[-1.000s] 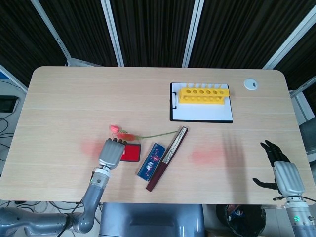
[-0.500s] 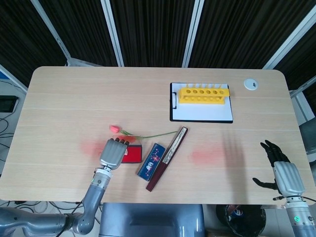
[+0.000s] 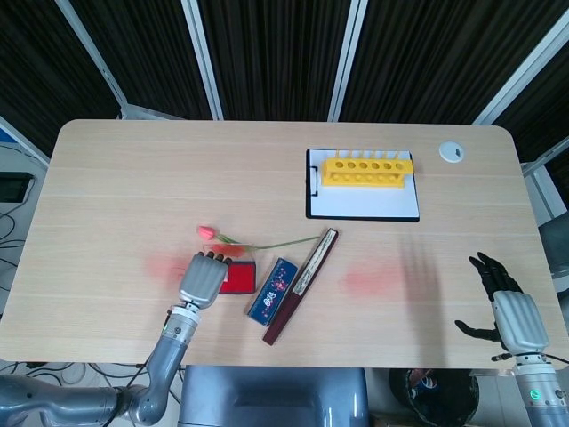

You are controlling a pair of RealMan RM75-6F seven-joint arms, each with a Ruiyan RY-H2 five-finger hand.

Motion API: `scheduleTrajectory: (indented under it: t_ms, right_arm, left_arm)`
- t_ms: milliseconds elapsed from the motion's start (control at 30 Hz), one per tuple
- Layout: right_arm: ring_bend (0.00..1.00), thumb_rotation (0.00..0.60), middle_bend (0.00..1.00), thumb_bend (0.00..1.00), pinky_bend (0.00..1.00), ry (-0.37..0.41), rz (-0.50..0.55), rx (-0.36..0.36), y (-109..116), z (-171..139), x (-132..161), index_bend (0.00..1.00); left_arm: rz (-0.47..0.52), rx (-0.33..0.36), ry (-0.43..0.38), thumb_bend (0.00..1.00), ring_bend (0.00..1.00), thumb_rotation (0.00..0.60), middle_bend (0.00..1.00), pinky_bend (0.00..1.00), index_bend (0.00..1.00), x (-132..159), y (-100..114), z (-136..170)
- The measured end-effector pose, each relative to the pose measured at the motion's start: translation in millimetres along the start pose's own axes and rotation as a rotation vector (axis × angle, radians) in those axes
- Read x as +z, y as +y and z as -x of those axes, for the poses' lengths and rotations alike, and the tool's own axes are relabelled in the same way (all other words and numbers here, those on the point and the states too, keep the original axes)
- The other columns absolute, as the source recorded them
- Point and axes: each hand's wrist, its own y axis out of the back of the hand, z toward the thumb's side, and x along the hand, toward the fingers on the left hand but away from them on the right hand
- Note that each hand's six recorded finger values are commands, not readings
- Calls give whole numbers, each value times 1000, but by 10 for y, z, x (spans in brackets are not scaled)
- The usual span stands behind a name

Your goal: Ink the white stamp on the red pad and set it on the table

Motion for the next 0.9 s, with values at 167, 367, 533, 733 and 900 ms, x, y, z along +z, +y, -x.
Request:
scheduleTrajectory:
  t_ms: [167,367,533,733,900]
  right_arm:
    - [0,600,0,152,194,1,0,-1,3,-1,0,3]
    - [0,600,0,151,193,2,0,-2,4,-3,4,3]
    - [0,600,0,152,194,2,0,-2,5,-3,3,3]
    - [0,600,0,152,194,2,2,-3,6,-4,4,4]
    - [0,600,0,152,194,3,1,-3,7,-6,4,3]
  left_arm:
    - [-12,5,-7,454,446,600,590,580,604,-11,-68,29]
    - [-12,10,-12,454,445,600,590,580,603,-16,-102,56]
    - [-3,40,-16,454,445,600,589,580,603,-15,-12,46]
    - [18,78,-17,453,445,600,588,580,602,-30,150,50]
    - [17,94,-4,453,445,600,587,580,601,-155,221,97]
